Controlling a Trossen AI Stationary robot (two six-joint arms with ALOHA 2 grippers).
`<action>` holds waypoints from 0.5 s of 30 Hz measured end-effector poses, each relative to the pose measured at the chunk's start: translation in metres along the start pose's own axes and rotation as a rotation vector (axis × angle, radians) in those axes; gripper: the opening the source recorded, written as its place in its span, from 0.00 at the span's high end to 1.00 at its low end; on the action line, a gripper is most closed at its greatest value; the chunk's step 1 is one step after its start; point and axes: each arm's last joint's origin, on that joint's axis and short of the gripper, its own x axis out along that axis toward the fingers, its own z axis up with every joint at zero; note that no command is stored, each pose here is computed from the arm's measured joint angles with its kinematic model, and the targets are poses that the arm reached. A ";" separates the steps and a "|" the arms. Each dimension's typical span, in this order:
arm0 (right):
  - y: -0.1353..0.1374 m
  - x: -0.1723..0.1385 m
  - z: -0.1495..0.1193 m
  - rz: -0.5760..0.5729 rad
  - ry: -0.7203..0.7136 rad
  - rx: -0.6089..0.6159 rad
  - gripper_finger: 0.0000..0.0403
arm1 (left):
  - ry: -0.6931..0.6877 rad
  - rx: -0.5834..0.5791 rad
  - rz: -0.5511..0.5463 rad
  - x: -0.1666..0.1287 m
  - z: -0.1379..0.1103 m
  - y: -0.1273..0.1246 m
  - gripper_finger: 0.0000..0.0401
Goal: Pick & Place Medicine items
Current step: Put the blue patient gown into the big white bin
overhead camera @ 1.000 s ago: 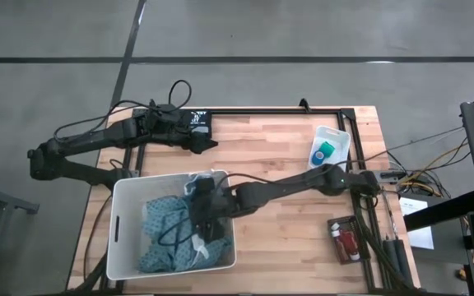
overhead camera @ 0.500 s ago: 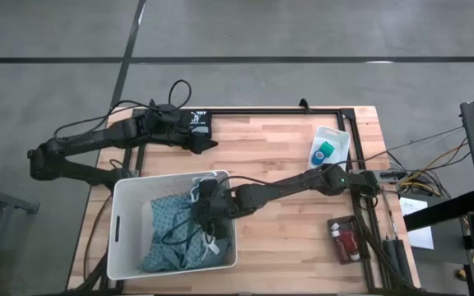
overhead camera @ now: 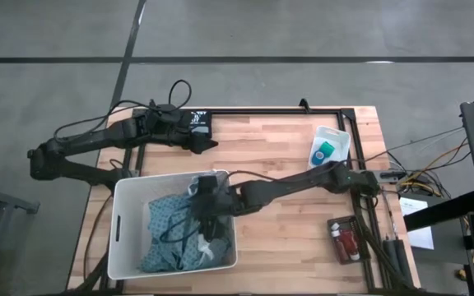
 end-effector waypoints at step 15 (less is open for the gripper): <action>-0.012 -0.061 0.031 -0.085 -0.142 -0.062 0.25 | 0.000 0.000 0.000 0.000 0.000 0.000 0.02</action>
